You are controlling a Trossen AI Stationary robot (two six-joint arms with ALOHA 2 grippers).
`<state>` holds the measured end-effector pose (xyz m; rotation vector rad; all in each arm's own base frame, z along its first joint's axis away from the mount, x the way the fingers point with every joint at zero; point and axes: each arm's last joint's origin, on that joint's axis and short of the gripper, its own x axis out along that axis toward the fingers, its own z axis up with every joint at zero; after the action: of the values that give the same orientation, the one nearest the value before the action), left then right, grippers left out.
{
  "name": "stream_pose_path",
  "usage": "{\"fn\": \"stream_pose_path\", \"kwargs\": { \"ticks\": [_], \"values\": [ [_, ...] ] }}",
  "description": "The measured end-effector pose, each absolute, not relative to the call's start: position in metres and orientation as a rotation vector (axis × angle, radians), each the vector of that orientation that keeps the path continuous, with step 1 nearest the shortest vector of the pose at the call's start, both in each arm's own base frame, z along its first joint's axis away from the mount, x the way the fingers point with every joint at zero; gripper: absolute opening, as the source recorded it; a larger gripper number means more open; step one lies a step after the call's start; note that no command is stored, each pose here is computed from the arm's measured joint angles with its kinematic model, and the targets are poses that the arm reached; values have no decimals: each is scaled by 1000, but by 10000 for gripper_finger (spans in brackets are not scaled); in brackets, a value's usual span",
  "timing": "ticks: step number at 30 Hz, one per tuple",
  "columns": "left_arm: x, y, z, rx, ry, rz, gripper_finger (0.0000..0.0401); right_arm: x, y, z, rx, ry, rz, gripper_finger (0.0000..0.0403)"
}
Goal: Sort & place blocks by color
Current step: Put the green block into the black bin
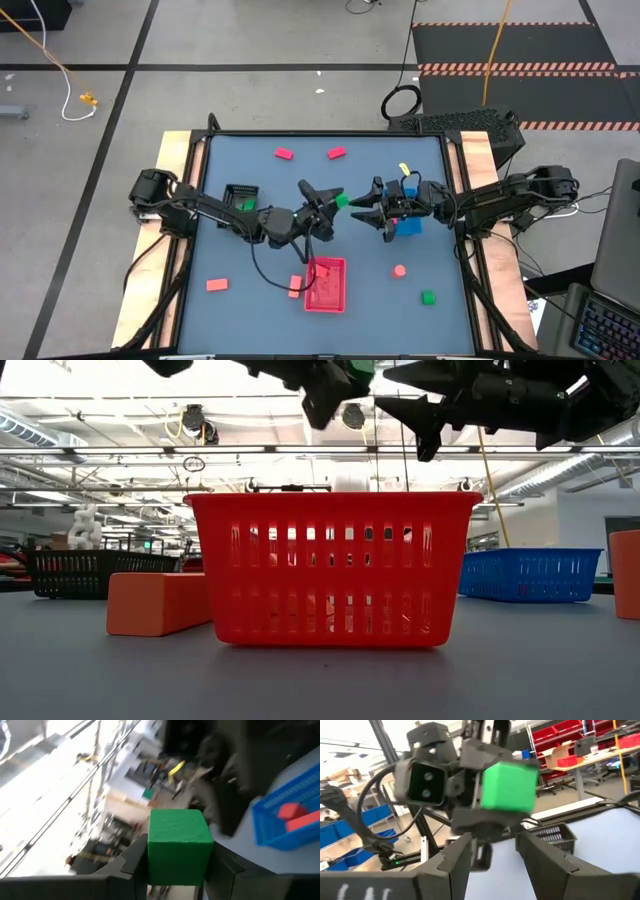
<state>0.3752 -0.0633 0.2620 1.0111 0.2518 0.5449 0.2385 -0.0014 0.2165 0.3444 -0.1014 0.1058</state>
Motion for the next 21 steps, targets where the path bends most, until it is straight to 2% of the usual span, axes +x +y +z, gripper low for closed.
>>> {"fn": "stream_pose_path", "kwargs": {
  "ticks": [9,21],
  "values": [
    [354,-72,286,868,287,706,135,239,-1,215,347,-83,103,164],
    [353,-68,280,663,282,718,135,239,-1,214,348,-77,103,164]
  ]
}}
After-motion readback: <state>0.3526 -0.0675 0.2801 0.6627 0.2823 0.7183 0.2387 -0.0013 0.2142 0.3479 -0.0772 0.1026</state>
